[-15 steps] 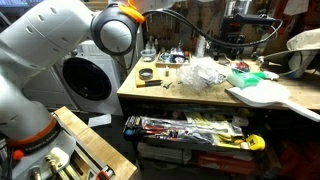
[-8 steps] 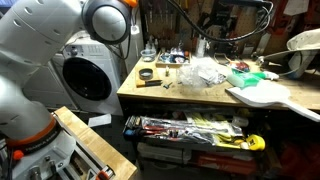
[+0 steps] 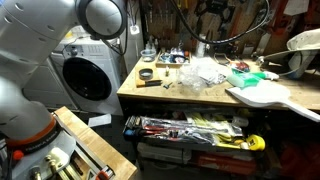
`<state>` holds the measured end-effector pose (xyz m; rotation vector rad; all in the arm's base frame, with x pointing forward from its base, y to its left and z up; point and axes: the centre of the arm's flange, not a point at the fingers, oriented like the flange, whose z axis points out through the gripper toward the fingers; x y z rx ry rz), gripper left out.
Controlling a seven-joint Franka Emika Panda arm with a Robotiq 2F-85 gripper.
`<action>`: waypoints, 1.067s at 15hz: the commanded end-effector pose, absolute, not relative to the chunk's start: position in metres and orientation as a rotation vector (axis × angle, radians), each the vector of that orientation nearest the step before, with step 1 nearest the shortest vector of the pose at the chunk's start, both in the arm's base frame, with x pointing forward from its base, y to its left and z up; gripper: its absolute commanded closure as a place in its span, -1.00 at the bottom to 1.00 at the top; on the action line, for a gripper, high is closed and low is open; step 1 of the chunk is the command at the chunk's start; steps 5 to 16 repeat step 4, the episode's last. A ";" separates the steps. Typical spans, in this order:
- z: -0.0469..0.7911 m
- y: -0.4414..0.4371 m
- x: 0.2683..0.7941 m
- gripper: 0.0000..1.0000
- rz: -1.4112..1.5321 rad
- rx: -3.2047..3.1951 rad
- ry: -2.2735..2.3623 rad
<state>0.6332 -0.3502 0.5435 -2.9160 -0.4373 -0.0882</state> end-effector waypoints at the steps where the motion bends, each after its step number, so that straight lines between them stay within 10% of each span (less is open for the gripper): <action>1: 0.544 -0.353 0.632 -1.00 -0.090 -2.917 -0.423; 16: 0.544 -0.350 0.633 -1.00 -0.089 -2.916 -0.432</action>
